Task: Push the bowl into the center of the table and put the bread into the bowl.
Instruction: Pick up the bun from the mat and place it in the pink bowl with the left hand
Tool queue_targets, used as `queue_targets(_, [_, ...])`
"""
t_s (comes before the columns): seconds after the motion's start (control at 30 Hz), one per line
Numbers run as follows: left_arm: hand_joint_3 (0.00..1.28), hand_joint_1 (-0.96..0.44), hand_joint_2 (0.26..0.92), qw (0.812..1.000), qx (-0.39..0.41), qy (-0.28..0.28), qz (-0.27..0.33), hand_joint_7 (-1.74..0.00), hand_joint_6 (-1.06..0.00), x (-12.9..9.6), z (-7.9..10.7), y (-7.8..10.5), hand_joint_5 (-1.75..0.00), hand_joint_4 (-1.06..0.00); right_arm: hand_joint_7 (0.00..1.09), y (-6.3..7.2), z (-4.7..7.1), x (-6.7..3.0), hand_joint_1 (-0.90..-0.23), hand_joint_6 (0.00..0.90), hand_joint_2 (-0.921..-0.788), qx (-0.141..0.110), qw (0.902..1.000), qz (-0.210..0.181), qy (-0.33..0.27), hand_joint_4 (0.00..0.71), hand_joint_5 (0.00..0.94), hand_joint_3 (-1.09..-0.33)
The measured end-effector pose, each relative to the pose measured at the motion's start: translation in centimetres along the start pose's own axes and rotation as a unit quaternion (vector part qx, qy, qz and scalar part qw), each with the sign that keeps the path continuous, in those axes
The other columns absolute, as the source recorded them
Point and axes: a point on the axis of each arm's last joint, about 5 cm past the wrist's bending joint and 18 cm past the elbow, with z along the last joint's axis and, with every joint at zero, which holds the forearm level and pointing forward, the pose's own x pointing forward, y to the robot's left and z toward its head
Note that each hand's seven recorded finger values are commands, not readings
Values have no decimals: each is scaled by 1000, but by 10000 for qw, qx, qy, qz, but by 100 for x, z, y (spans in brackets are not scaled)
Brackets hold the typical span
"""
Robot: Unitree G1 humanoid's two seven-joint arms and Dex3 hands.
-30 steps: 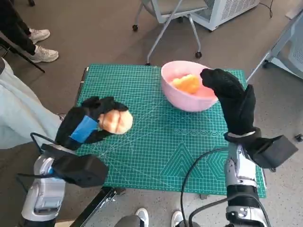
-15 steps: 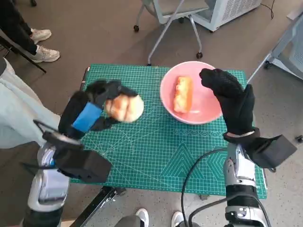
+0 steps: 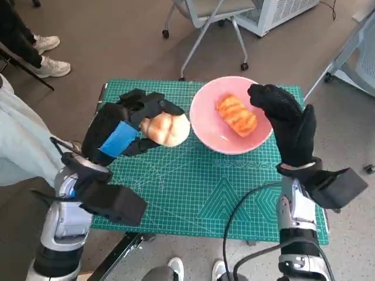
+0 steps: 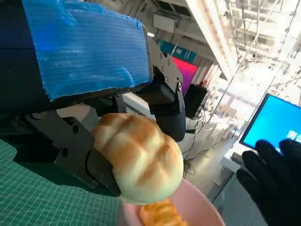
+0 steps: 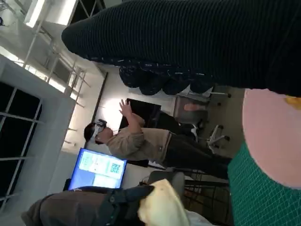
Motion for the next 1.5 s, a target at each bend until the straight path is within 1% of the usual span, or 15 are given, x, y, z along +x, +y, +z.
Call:
queue_targets(0.3, [5, 3, 879, 9999, -94, -40, -92, -999, -740, 142, 81, -6, -968, -907, 468, 7, -1, -11, -688, 105, -921, -66, 10000, -15, -12, 183, 0, -749])
queue_targets(0.7, [7, 3, 886, 9990, -15, -215, -404, -1021, -728, 459, 192, -140, -991, -881, 467, 5, -6, -36, -672, 102, -921, -108, 9999, -75, -9, 179, 0, -755])
queue_targets(1.0, [8, 2, 895, 9971, -15, -365, -661, -1038, -717, 733, 258, -279, -1024, -847, 466, 2, -13, -63, -670, 101, -921, -120, 9999, -106, 18, 177, 0, -758])
queue_targets(1.17, [10, 2, 903, 9958, -29, -477, -776, -1055, -699, 875, 254, -404, -1050, -827, 467, 3, -11, -86, -671, 98, -921, -126, 9998, -133, 24, 175, 0, -760])
queue_targets(1.33, [9, 2, 916, 9948, -15, -456, -913, -1088, -669, 981, 232, -525, -1078, -799, 470, -10, -3, -100, -671, 97, -921, -149, 9997, -177, 16, 175, 1, -761])
queue_targets(1.5, [29, 2, 920, 9935, 134, -290, -1093, -1124, -640, 1118, 201, -656, -1108, -765, 472, -12, 6, -103, -670, 95, -921, -163, 9997, -193, -9, 174, 0, -763])
